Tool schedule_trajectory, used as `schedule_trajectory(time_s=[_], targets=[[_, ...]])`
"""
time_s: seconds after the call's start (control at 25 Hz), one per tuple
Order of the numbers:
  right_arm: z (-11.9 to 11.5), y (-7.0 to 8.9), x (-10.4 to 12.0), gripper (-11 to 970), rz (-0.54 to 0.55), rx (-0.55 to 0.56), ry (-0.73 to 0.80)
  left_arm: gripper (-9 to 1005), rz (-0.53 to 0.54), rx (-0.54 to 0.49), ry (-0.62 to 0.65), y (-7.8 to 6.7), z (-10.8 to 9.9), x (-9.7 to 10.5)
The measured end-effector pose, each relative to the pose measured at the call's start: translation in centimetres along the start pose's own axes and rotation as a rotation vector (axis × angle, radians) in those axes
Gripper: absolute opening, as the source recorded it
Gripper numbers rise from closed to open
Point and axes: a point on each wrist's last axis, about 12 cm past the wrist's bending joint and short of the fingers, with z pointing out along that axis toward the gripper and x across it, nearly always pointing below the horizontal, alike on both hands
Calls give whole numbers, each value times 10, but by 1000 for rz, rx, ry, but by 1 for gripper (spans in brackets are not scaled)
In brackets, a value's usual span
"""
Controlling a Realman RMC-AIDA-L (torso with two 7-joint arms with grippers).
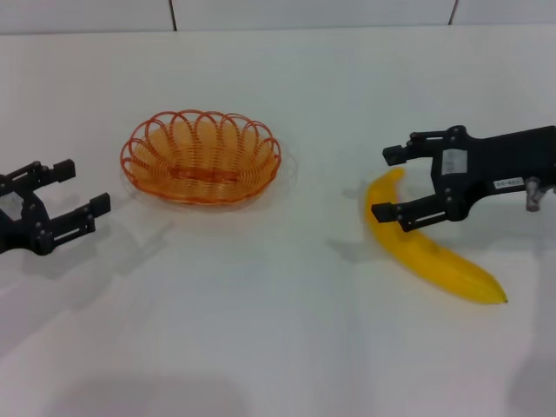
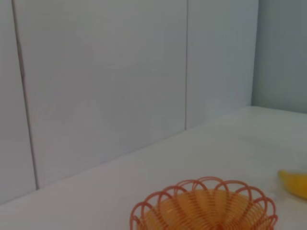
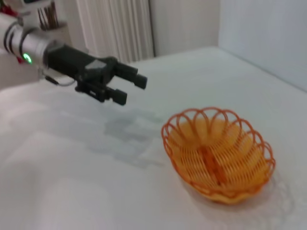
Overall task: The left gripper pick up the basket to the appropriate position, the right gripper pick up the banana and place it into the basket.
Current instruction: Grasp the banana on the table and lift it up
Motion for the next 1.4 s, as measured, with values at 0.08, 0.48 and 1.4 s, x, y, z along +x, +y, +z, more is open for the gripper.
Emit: schedule_trajectory(time_s=[0.08, 0.48, 1.4], targets=[[-5, 11, -11, 905, 1, 30, 54, 741, -1, 2, 6, -1, 0, 2], [6, 29, -23, 900, 77, 100, 306, 741, -5, -13, 26, -4, -5, 10], [36, 5, -3, 901, 202, 80, 502, 741, 6, -4, 24, -6, 1, 12]])
